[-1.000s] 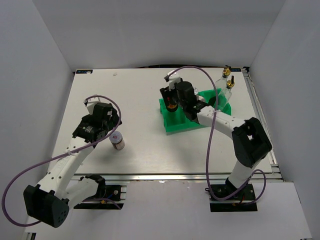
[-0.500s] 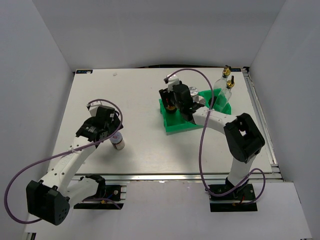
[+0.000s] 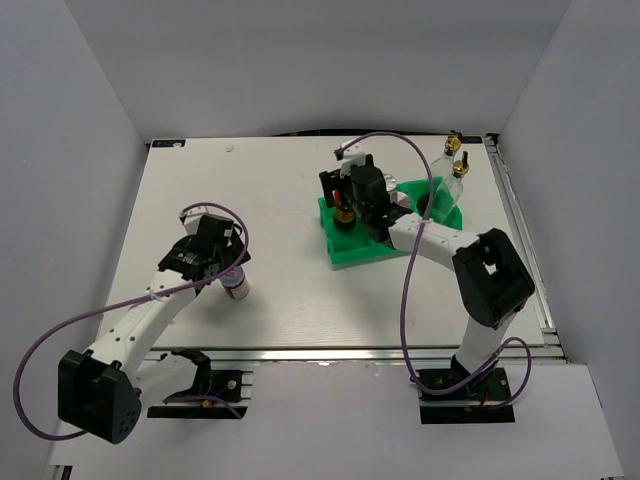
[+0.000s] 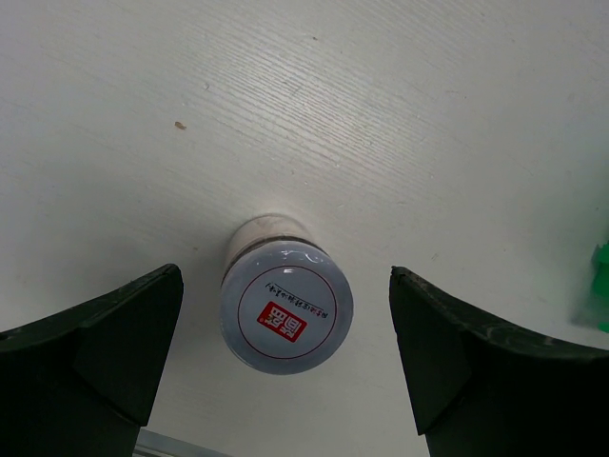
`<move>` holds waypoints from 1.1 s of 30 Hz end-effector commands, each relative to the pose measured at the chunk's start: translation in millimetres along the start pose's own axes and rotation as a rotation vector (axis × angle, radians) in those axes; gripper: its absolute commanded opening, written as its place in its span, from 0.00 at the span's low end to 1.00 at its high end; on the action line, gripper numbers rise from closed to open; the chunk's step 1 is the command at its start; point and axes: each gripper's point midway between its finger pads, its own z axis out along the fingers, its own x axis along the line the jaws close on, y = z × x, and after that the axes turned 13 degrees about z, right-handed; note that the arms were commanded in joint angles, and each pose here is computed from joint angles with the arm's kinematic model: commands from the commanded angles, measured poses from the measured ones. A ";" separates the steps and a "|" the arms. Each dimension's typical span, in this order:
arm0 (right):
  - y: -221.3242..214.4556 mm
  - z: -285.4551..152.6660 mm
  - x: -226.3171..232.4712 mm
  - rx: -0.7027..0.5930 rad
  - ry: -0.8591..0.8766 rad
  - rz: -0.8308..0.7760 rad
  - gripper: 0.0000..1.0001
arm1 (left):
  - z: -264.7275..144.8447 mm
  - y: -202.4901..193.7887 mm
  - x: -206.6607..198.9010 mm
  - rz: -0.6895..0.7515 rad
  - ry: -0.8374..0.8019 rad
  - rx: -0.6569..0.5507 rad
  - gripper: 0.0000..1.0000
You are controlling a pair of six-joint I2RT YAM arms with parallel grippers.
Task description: Organize the condiment bottles
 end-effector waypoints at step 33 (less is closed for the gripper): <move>55.7 -229.9 -71.7 -0.263 -0.108 0.311 0.89 | 18.5 -41.4 -16.9 0.022 -0.087 0.143 0.60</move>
